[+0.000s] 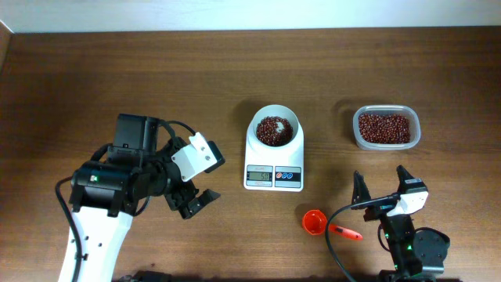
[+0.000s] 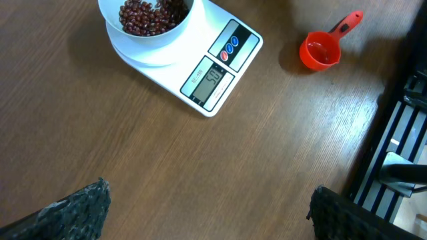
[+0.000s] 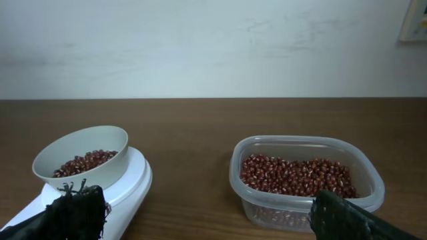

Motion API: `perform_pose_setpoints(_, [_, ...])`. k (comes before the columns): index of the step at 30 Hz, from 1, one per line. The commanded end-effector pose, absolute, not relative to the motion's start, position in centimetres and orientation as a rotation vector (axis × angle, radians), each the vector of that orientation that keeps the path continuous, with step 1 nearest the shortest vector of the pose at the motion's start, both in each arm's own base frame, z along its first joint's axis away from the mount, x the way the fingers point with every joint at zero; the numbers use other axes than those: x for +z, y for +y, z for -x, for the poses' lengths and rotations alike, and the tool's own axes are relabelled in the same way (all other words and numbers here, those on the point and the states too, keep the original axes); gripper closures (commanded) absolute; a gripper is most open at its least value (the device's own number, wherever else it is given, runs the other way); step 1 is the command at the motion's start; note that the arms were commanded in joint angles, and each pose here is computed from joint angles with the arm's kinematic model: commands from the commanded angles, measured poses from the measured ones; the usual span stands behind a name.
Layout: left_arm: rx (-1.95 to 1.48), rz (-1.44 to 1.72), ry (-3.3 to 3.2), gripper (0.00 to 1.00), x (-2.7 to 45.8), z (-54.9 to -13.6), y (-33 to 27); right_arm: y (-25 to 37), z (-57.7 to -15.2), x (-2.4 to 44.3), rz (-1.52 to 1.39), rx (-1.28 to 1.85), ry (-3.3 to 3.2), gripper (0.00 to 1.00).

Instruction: Scoop and weigh 50g on scale

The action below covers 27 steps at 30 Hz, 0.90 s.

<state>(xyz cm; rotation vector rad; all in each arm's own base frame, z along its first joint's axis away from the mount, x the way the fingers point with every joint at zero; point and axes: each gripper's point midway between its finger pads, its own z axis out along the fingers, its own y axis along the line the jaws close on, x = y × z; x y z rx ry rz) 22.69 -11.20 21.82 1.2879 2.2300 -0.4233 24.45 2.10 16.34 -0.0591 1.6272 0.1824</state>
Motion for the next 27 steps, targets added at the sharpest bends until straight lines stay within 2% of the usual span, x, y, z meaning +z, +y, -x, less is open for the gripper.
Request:
perform_pose_setpoints(1, [-0.422,-1.297,2.189,0.01,22.7,-22.75,-11.36,1.49,-24.49,16.1,0.08,0.111,1.626,0.01])
perform_pose_setpoints(27, [-0.422,-1.297,2.189,0.01,22.7,-22.75,-11.36,1.38,-24.49,16.04,0.103,0.08,1.627,0.01])
